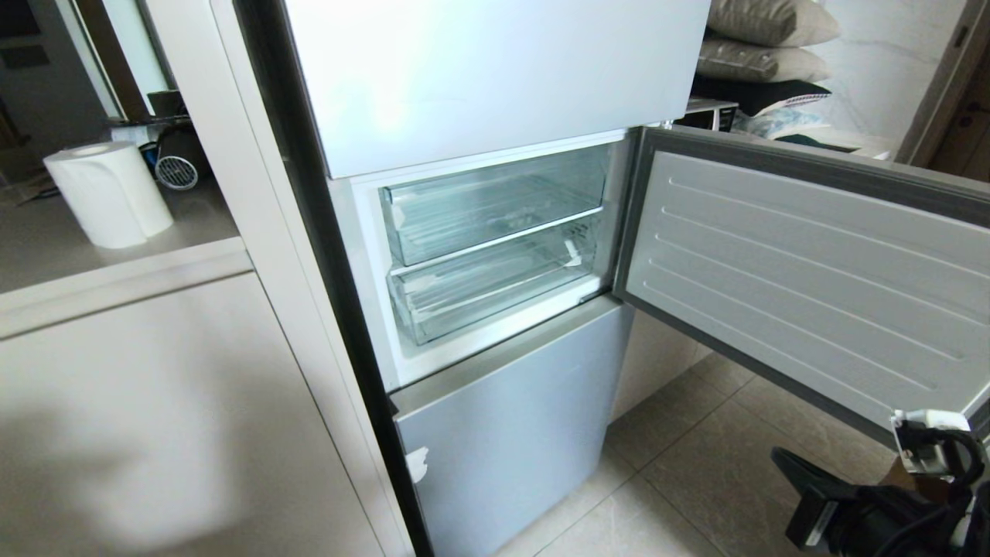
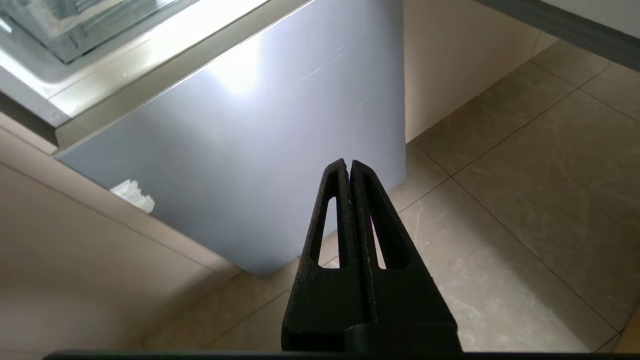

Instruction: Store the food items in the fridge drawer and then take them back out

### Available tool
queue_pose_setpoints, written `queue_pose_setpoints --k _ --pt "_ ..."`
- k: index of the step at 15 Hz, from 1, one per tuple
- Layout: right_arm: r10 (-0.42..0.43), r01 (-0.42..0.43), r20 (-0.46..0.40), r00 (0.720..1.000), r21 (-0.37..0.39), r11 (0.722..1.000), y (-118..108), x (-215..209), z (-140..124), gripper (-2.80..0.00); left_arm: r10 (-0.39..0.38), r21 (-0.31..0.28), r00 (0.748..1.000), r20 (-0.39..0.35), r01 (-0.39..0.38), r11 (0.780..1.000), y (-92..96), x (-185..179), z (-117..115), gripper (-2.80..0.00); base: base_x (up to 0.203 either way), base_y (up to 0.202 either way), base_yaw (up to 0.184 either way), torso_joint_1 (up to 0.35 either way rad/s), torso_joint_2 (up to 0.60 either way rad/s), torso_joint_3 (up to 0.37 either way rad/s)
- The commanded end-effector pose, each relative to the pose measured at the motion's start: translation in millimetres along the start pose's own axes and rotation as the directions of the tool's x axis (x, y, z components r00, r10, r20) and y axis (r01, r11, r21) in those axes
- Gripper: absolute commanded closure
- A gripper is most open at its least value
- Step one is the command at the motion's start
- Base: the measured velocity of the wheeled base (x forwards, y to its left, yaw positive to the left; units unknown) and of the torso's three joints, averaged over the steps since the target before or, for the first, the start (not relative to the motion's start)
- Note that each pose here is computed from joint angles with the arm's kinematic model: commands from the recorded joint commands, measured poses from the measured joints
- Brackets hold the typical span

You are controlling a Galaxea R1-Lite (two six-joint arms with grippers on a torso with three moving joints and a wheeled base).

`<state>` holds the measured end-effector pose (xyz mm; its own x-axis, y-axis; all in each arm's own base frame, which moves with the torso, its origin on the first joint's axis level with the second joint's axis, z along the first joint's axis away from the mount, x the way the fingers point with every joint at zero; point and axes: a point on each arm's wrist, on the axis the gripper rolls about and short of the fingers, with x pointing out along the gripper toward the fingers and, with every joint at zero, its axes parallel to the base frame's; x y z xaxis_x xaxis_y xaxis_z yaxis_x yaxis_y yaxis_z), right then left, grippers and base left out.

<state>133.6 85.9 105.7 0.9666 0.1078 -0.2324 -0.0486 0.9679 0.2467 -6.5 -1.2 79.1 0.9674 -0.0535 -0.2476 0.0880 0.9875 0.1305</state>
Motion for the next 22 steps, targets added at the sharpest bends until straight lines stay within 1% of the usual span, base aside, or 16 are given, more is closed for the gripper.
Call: queue_pose_setpoints --k 1,2,3,4,5,6,7,8,9,11,13,16,17,19,22 --pt "0.002 -0.002 0.007 1.0 -0.005 1.0 0.3 -0.2 0.7 0.0 0.005 0.014 0.993 0.114 -0.006 1.0 -1.1 -8.8 -5.0 0.0 0.0 0.0 0.0 0.0 0.0 0.0" --pt "0.0 0.0 0.008 1.0 -0.001 1.0 0.0 -0.4 0.7 0.0 0.017 0.017 0.984 0.179 -0.021 1.0 -1.7 -13.3 -7.4 0.0 0.0 0.0 0.0 0.0 0.0 0.0" --pt "0.001 -0.001 0.014 1.0 0.0 1.0 0.3 -1.0 1.6 0.0 0.029 0.014 0.975 0.22 -0.033 0.999 -2.0 -15.3 -8.6 0.0 0.0 0.0 0.0 0.0 0.0 0.0" --pt "0.006 -0.006 0.029 1.0 0.007 1.0 -0.2 -3.4 4.1 0.0 0.045 -0.023 0.972 0.232 -0.041 0.999 -1.8 -15.1 -8.6 0.0 0.0 0.0 0.0 0.0 0.0 0.0" --pt "0.012 -0.013 0.049 0.999 0.015 1.0 -0.8 -6.7 7.5 0.0 0.066 -0.075 0.971 0.231 -0.05 0.996 -1.2 -14.7 -8.2 0.0 0.0 0.0 0.0 0.0 0.0 0.0" --pt "0.024 -0.025 0.071 0.997 0.006 1.0 -1.5 -10.5 11.4 0.0 0.085 -0.112 0.97 0.229 -0.061 0.992 -0.8 -14.7 -8.1 0.0 0.0 0.0 0.0 0.0 0.0 0.0" --pt "0.039 -0.035 0.1 0.994 -0.039 0.999 -1.7 -14.6 16.6 0.0 0.088 -0.133 0.969 0.23 -0.059 0.989 -0.8 -14.7 -8.0 0.0 0.0 0.0 0.0 0.0 0.0 0.0" --pt "0.052 -0.039 0.138 0.989 -0.095 0.995 -1.4 -18.7 23.4 0.0 0.088 -0.132 0.969 0.23 -0.059 0.99 -0.8 -14.7 -8.0 0.0 0.0 0.0 0.0 0.0 0.0 0.0" --pt "0.062 -0.038 0.185 0.981 -0.131 0.991 -1.5 -23.9 31.6 0.0 0.087 -0.132 0.969 0.23 -0.058 0.99 -0.7 -14.7 -8.0 0.0 0.0 0.0 0.0 0.0 0.0 0.0" --pt "0.068 -0.031 0.242 0.968 -0.154 0.988 -3.3 -32.5 40.5 0.0 0.088 -0.132 0.969 0.23 -0.059 0.989 -0.8 -14.7 -8.0 0.0 0.0 0.0 0.0 0.0 0.0 0.0" --pt "0.022 0.019 0.268 0.963 -0.149 0.989 -5.6 -35.8 42.9 0.0 0.088 -0.132 0.969 0.23 -0.059 0.989 -0.8 -14.7 -8.0 0.0 0.0 0.0 0.0 0.0 0.0 0.0" --pt "0.009 0.032 0.255 0.967 -0.156 0.987 -11.6 -40.6 36.7 0.0 0.088 -0.132 0.969 0.23 -0.059 0.989 -0.8 -14.7 -8.0 0.0 0.0 0.0 0.0 0.0 0.0 0.0" --pt "-0.008 0.049 0.26 0.966 -0.151 0.987 -13.4 -41.7 37.2 0.0 0.088 -0.132 0.969 0.23 -0.059 0.989 -0.8 -14.7 -8.0 0.0 0.0 0.0 0.0 0.0 0.0 0.0" --pt "-0.083 0.121 0.277 0.957 -0.123 0.985 -20.4 -47.5 38.5 0.0 0.087 -0.132 0.969 0.23 -0.058 0.99 -0.7 -14.7 -8.0 0.0 0.0 0.0 0.0 0.0 0.0 0.0" --pt "-0.121 0.153 0.301 0.946 -0.085 0.985 -34.6 -70.2 38.7 0.0 0.087 -0.132 0.969 0.23 -0.058 0.99 -0.7 -14.7 -8.0 0.0 0.0 0.0 0.0 0.0 0.0 0.0"
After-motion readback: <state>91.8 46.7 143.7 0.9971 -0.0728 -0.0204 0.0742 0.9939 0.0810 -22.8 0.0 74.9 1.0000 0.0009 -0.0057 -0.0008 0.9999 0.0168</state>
